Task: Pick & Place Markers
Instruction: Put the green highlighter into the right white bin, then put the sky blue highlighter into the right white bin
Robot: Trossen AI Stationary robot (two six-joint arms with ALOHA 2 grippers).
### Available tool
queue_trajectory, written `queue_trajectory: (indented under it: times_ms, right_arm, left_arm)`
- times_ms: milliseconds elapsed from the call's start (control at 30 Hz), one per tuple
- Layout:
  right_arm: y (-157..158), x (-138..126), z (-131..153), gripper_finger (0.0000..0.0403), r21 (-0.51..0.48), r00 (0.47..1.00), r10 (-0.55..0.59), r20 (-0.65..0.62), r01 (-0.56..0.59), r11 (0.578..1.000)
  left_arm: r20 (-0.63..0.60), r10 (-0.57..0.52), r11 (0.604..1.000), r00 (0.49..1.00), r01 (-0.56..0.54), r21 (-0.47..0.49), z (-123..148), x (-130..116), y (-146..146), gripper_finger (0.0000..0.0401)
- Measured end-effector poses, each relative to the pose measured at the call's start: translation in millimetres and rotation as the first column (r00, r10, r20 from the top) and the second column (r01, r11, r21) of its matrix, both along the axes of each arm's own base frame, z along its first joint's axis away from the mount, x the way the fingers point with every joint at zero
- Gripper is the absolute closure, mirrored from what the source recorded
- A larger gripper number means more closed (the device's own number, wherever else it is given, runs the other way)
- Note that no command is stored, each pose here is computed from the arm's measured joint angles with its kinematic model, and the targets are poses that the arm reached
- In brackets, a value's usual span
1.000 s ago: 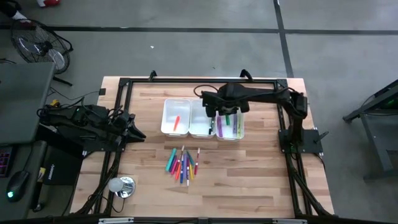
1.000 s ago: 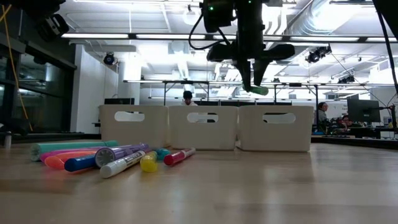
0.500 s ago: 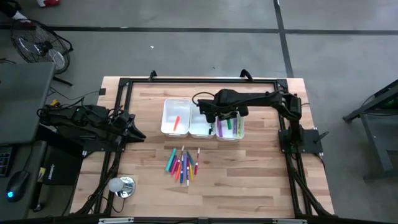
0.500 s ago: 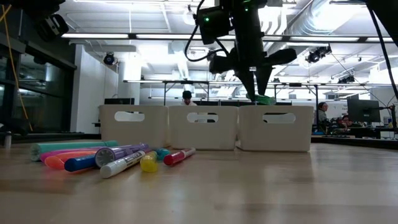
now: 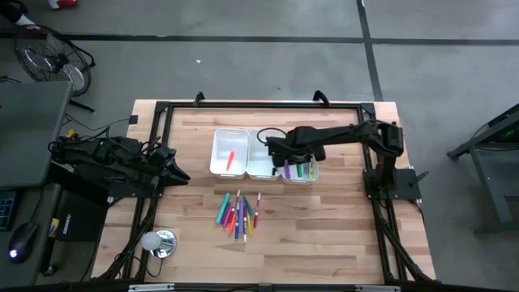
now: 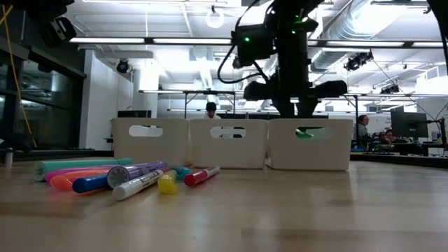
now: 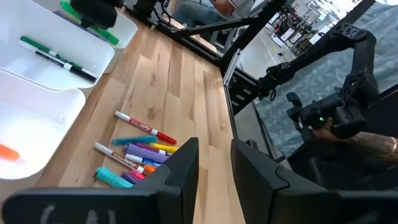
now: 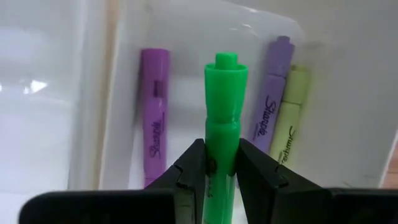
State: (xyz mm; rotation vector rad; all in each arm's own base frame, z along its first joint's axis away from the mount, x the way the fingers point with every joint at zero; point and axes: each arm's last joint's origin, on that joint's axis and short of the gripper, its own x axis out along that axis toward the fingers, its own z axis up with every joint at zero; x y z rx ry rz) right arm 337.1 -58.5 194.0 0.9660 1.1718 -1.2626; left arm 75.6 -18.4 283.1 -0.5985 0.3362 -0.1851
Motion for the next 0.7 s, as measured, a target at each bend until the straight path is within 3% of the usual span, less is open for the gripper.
queue_trajectory:
  times_ms: [300,567,700]
  right_arm:
    - [2,-14,-8,0.0295,0.001,0.998,-0.028,0.058,0.028,1.000]
    - [1,-15,1,0.0249,-0.024,0.995,0.051,0.086,-0.049,0.999]
    - [0,-20,19,0.0229,-0.051,0.986,0.091,0.143,-0.085,0.995]
  left_arm:
    - [0.001,0.013,1.000,1.000,-0.013,-0.005,0,0,0,0.0309]
    - [-0.025,0.021,1.000,0.999,-0.021,0.003,-2,0,1,0.0309]
    - [-0.028,0.024,1.000,0.999,-0.024,0.001,-3,-1,1,0.0309]
